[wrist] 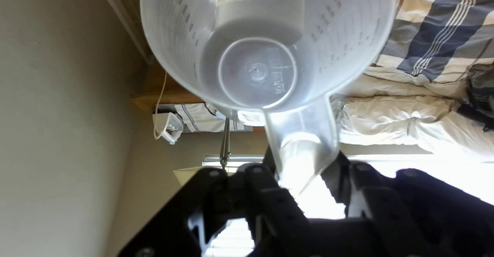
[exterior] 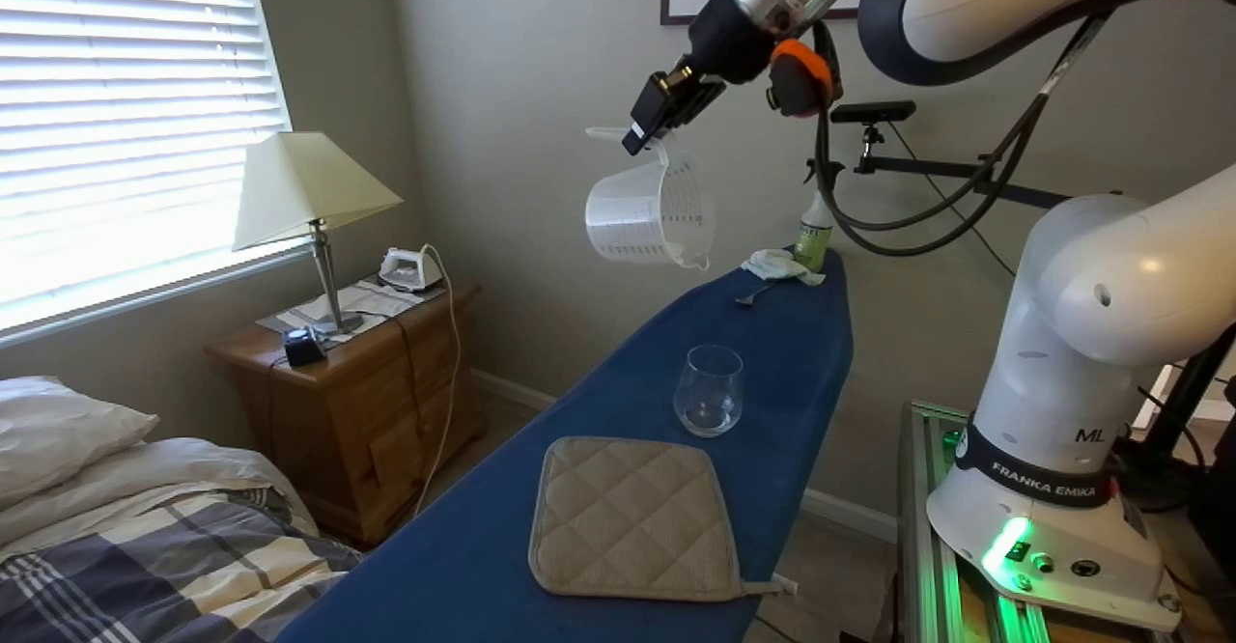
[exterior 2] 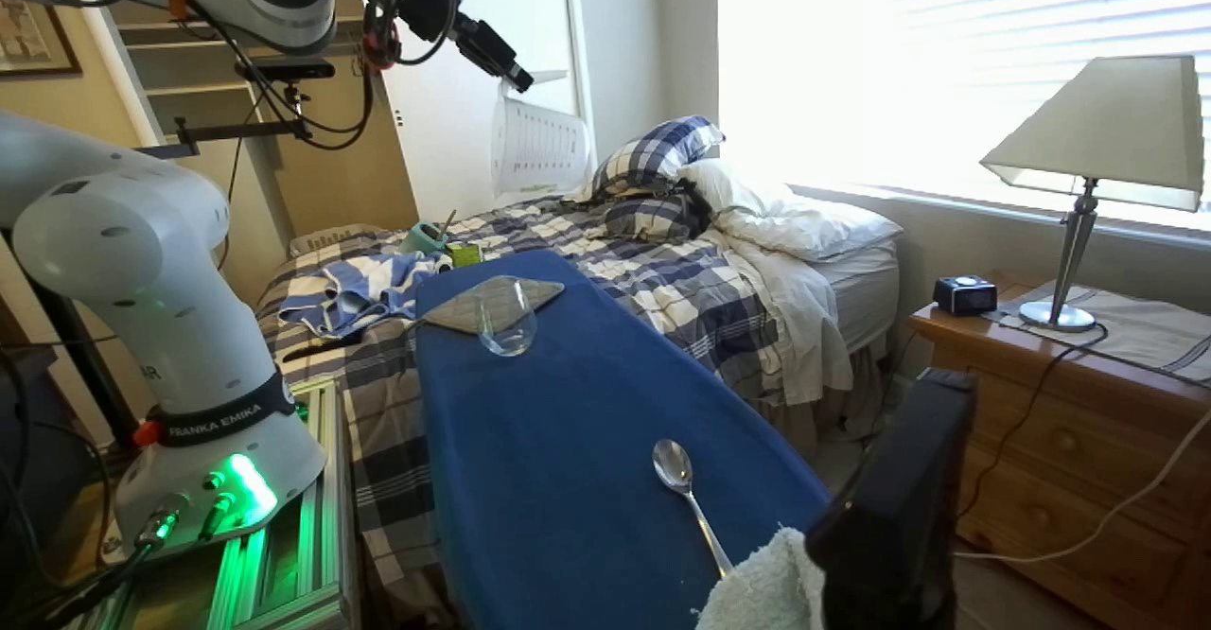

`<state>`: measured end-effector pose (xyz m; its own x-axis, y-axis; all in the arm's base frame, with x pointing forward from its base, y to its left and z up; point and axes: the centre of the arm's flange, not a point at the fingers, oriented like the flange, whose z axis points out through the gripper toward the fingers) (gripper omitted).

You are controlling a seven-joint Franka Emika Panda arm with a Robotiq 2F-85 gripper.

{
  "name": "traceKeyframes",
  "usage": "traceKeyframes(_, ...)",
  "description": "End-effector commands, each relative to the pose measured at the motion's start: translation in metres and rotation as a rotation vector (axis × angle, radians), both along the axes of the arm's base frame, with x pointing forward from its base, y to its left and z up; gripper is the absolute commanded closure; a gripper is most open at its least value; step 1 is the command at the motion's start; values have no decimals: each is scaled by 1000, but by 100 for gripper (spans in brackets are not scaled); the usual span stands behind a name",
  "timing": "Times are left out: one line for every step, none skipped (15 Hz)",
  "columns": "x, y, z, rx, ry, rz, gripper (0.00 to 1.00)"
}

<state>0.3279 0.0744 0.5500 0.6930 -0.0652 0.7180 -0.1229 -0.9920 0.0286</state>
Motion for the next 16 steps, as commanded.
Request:
traceKeyframes(-26, -6, -14, -28, -21, 19, 93)
traceKeyframes(-26, -6, -13, -29, -24, 23, 93)
traceKeyframes(-26, -6, -13, -31, -26, 27, 93)
traceKeyframes(-26, -6, -13, -32, -25, 29, 93)
traceKeyframes(-26, -5, -12, -33, -25, 31, 93)
traceKeyframes(-26, -5, -12, -34, -24, 32, 93)
traceKeyframes(-26, -5, -12, -33, -24, 34, 93)
traceKeyframes(-27, -4, -12, -33, -26, 36, 93)
traceKeyframes(-26, -4, -12, -33, -29, 38, 93)
traceKeyframes(-26, -4, -12, -32, -31, 40, 93)
traceKeyframes(-26, -3, -11, -32, -34, 41, 93)
traceKeyframes(-26, -3, -11, -32, -36, 42, 93)
traceKeyframes(-26, -3, -10, -32, -38, 42, 93)
traceKeyframes(-26, -3, -9, -33, -43, 39, 93)
traceKeyframes(-27, -3, -9, -32, -44, 37, 93)
traceKeyframes(-28, -2, -8, -32, -42, 31, 93)
